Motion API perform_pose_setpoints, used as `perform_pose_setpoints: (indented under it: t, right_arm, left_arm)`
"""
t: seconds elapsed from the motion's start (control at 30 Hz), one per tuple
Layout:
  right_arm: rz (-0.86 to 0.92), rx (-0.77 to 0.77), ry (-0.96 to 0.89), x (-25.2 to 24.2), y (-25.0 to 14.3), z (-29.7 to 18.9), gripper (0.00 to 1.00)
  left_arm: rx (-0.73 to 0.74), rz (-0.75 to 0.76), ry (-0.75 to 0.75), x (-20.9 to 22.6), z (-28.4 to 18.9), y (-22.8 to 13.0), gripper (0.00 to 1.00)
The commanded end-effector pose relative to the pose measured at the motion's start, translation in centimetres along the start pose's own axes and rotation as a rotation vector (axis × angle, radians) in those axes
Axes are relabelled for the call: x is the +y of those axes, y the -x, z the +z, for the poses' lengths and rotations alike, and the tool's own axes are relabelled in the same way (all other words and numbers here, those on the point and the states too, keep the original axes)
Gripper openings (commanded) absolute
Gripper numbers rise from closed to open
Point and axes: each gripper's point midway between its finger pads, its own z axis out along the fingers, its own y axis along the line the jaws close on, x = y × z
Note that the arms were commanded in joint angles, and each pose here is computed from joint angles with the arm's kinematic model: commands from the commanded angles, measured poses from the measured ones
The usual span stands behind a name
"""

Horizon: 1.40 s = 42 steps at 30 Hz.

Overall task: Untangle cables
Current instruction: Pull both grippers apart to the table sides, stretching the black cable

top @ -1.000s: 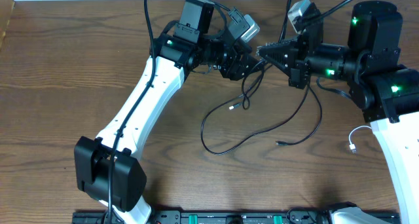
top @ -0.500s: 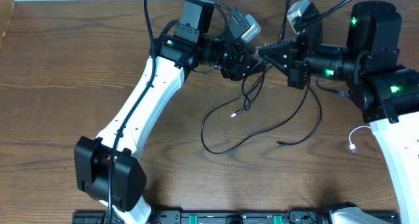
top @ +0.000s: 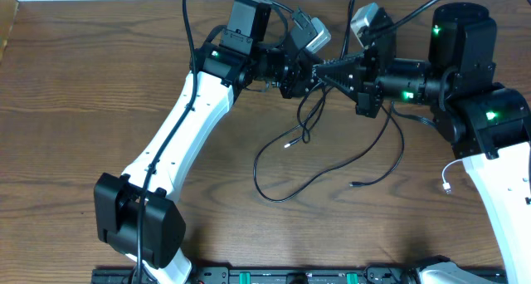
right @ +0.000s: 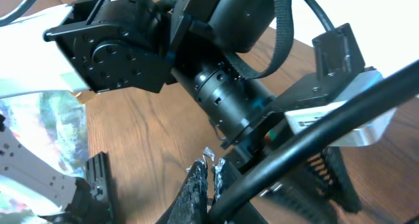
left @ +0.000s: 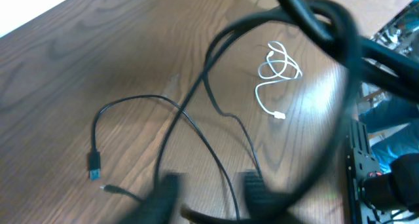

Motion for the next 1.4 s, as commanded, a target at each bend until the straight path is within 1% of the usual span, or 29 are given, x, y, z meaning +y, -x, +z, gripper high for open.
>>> perform_pose_setpoints:
  t: [0.0,0.07,0.17,0.27,0.33,0.37,0.5,0.6,0.7,0.9,1.0,1.07,1.23,1.37]
  right_arm:
    - [-0.019,-0.02,0.051,1.7,0.7,-0.4,0.01]
    - [-0.021,-0.021,0.05,1.7,0.7,-0.4,0.01]
    - [-0.023,-0.022,0.05,1.7,0.7,-0.4,0.01]
    - [-0.024,-0.024,0.049,1.7,0.8,-0.5,0.01]
    - [-0.024,-0.025,0.041,1.6,0.8,-0.5,0.01]
    - [-0.023,-0.025,0.031,1.4,0.8,-0.6,0.01]
    - [-0.017,-0.031,0.01,0.7,0.9,-0.9,0.01]
    - [-0.013,-0.036,-0.005,0.2,1.0,-1.2,0.01]
    - [-0.01,-0.042,-0.018,-0.3,1.1,-1.5,0.01]
    - [-0.03,-0.07,-0.038,-0.5,1.7,-2.3,0.01]
    - [-0.048,-0.105,-0.055,-0.4,2.6,-3.0,0.01]
    - [-0.051,-0.128,-0.091,-1.0,3.1,-3.9,0.01]
    - [-0.02,-0.167,-0.192,-3.2,3.4,-7.1,0.01]
    - [0.007,-0.187,-0.235,-4.2,3.3,-9.2,0.01]
  left_arm:
    - [0.034,-0.007,0.07,1.9,0.5,-1.0,0.08]
    - [0.05,-0.014,0.116,2.8,0.4,-1.4,0.08]
    - [0.088,-0.049,0.255,5.2,0.0,-2.1,0.07]
    - [0.117,-0.101,0.42,8.4,-1.7,-3.0,0.07]
    - [0.123,-0.158,0.532,10.8,-3.7,-3.7,0.07]
    - [0.12,-0.181,0.565,11.6,-4.5,-4.0,0.07]
    - [0.086,-0.286,0.648,14.7,-8.6,-5.1,0.07]
    - [0.089,-0.339,0.717,16.7,-11.6,-6.6,0.07]
    - [0.109,-0.388,0.822,18.6,-15.0,-8.3,0.07]
    - [0.109,-0.454,0.912,20.4,-19.0,-10.3,0.08]
    - [0.147,-0.486,1.032,21.6,-21.9,-11.9,0.08]
    - [0.165,-0.511,1.097,22.2,-23.8,-12.9,0.07]
    - [0.16,-0.603,1.173,23.2,-28.3,-15.8,0.07]
    - [0.174,-0.682,1.257,24.0,-32.3,-18.7,0.07]
